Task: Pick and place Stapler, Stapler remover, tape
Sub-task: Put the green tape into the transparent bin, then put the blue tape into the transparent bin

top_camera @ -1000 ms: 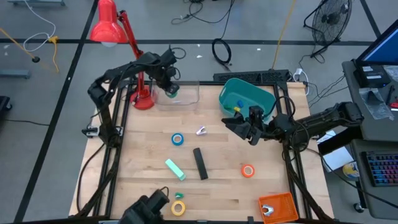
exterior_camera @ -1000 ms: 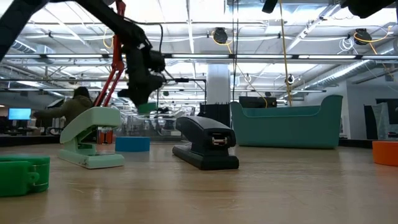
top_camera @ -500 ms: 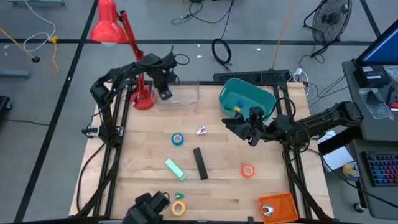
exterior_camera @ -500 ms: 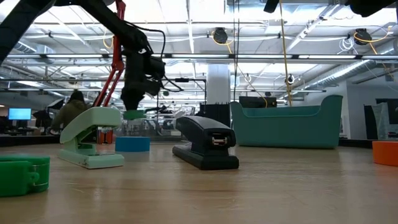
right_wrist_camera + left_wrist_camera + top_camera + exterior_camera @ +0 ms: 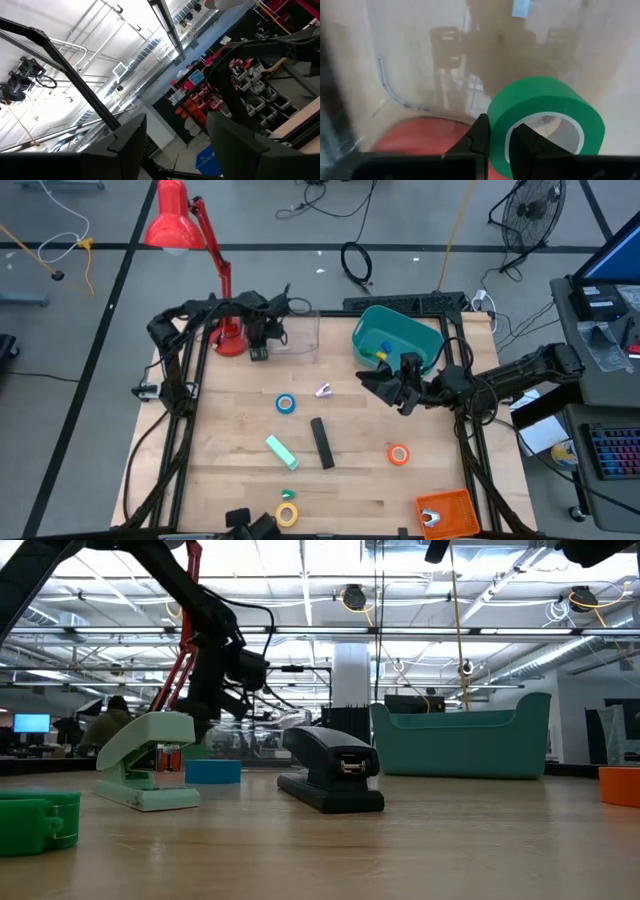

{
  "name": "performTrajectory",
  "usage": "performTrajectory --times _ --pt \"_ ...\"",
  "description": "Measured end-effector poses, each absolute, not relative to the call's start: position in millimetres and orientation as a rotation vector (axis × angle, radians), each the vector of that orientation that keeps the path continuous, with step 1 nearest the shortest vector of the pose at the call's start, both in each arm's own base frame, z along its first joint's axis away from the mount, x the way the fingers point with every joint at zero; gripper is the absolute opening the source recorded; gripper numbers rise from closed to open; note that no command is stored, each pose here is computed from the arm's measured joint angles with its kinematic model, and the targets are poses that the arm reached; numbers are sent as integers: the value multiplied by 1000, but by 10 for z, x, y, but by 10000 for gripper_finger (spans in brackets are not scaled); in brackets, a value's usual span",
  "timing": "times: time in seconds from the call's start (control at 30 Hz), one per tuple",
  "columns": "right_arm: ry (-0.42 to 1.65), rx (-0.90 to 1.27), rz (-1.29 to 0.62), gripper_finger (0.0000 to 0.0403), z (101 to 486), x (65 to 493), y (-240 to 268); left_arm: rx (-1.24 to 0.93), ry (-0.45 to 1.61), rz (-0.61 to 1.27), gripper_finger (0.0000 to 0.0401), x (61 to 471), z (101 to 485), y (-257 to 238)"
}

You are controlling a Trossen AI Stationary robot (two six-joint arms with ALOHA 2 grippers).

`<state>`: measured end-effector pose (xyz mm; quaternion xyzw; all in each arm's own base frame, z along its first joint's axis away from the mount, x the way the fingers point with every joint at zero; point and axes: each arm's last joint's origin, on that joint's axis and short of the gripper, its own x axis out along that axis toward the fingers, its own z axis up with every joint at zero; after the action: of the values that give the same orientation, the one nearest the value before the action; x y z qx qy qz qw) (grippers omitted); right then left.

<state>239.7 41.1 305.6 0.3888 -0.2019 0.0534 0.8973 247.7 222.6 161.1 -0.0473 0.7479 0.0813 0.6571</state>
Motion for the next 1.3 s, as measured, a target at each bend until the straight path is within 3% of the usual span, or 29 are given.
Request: performTrajectory --times 0.2,0.43,0.63,0.97,1.3 --pt "-417 809 86 201 3047 2401 403 -107 1704 229 41 2509 1588 2186" --pt "-413 809 83 201 3043 2403 403 -190 1650 273 118 2487 1590 2239" --pt "-403 826 83 201 3034 2407 404 -176 1611 367 156 2447 1732 2290" --pt "-405 823 71 201 3031 2412 376 -228 1352 455 167 2309 2433 2339" --pt "-412 825 58 201 3031 2418 336 -301 1059 186 168 2448 3046 1606"
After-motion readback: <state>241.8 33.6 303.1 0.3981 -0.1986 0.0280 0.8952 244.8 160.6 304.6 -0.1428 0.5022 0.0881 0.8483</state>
